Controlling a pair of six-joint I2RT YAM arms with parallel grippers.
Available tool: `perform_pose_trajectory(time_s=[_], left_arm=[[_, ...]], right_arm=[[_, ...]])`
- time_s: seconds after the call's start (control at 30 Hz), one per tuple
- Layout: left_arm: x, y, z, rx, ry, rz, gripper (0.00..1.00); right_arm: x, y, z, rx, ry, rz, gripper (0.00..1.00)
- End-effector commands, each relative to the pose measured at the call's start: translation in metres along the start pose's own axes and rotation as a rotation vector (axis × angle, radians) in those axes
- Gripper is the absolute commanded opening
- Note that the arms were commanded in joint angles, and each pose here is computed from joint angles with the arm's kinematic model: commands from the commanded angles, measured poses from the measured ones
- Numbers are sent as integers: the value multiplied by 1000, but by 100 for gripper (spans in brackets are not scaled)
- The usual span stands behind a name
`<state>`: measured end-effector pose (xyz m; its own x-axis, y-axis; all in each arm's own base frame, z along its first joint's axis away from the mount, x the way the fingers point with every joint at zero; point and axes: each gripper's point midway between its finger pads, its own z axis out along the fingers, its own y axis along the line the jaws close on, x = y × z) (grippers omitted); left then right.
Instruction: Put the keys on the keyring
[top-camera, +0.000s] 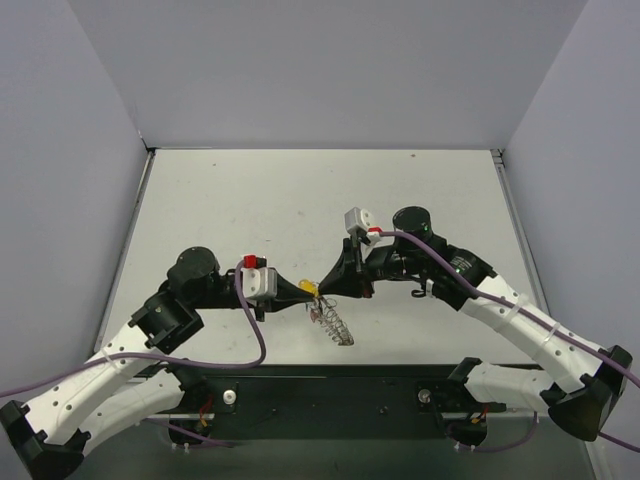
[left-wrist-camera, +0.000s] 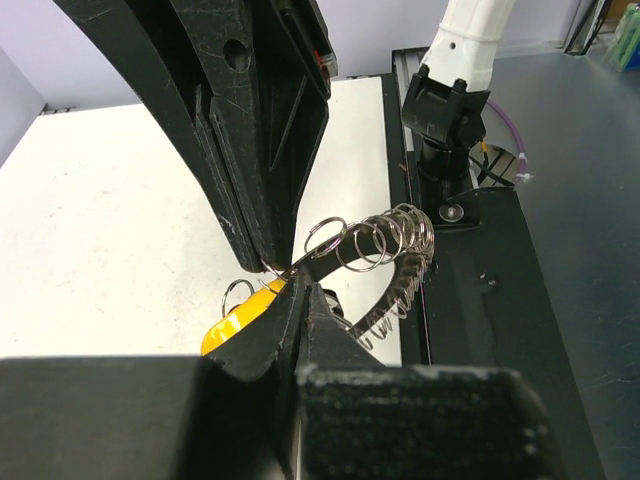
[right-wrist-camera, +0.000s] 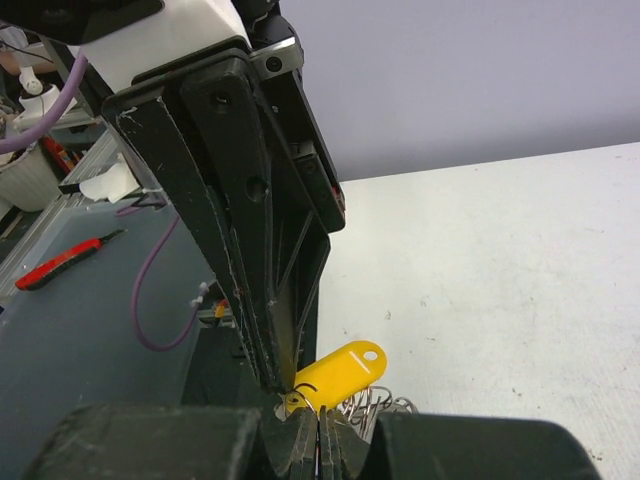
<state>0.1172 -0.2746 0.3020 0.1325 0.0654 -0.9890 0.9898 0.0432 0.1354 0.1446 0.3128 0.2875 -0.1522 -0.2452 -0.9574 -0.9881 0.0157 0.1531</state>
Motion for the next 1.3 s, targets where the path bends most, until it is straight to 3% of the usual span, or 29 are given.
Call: perform_pose_trajectory(time_s=[0.0, 0.17, 0.4, 0.73, 1.07, 1.27], left_arm=[[-8, -7, 2, 32, -18, -2, 8], [-10, -5, -3, 0, -22, 10, 32], [-16, -2, -10, -47, -44, 32, 50], [-50, 32, -17, -248, -75, -75, 61], [-54, 27, 10, -90, -1, -212, 62], [-58, 24, 12, 3, 38, -286, 55]], right_arm=[[-34, -1, -6, 22, -116, -107, 0], [-37, 0, -7, 20, -131, -114, 0], [-41, 5, -8, 1, -154, -127, 0], [-41, 8, -9, -10, -157, -146, 0], [-39, 9, -11, -6, -148, -160, 0], [-37, 9, -14, 2, -145, -166, 0]])
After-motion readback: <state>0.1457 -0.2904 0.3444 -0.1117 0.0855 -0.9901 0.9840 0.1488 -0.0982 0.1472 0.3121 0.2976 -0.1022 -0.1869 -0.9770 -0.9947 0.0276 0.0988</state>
